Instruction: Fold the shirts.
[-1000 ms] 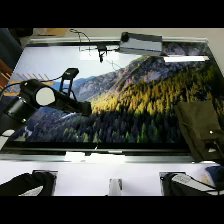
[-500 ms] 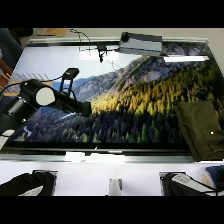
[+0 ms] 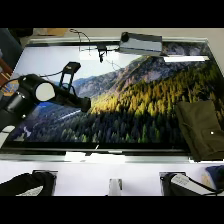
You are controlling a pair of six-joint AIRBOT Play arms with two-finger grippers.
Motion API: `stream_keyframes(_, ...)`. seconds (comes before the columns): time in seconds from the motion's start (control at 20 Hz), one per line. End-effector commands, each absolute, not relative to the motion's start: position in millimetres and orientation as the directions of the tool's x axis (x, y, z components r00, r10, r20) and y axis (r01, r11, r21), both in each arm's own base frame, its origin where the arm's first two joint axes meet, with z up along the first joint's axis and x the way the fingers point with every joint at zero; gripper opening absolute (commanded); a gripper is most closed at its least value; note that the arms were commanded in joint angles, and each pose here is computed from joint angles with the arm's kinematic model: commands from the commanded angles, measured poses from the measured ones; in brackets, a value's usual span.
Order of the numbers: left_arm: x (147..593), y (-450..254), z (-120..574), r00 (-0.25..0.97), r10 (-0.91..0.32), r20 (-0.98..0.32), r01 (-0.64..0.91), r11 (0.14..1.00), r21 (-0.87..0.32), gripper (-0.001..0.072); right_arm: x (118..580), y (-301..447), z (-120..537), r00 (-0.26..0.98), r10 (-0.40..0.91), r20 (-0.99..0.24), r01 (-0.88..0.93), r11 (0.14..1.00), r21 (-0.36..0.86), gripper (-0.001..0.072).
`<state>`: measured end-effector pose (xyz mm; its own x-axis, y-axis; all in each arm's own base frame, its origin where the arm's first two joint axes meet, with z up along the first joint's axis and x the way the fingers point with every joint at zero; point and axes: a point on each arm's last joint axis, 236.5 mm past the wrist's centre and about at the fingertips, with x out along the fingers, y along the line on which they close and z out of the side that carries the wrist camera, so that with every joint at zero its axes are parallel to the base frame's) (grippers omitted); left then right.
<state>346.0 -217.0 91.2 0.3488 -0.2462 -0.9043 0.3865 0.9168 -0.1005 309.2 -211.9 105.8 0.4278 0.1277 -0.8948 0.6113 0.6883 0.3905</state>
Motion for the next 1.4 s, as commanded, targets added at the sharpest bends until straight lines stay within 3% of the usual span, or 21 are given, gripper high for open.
stream_keyframes(0.0,381,-178,98,0.390,-0.025,-0.920,0.330,0.937,0.114,0.0606,390,-143,119,0.490,0.092,-0.867,0.363,0.883,0.299,0.0651)
stream_keyframes(0.1,384,-170,79,0.290,0.037,-0.956,0.283,0.951,0.122,0.0615,407,-91,100,0.393,-0.008,-0.919,0.241,0.966,0.095,0.0651)
stream_keyframes(0.2,374,-167,58,0.184,0.051,-0.982,0.239,0.966,0.095,0.0631,416,-43,84,0.343,-0.052,-0.938,0.163,0.987,0.005,0.0682)
stream_keyframes(0.3,362,-175,52,0.145,0.029,-0.989,0.251,0.966,0.065,0.0631,413,1,64,0.273,0.049,-0.961,0.113,0.990,0.082,0.0683)
stream_keyframes(0.45,362,-182,71,0.213,0.001,-0.977,0.210,0.977,0.047,0.0630,398,19,43,0.152,0.125,-0.980,0.118,0.983,0.144,0.0677)
stream_keyframes(1.35,362,-181,70,0.208,0.008,-0.978,0.158,0.987,0.042,0.0629,401,19,44,0.164,0.124,-0.979,0.151,0.977,0.149,0.0664)
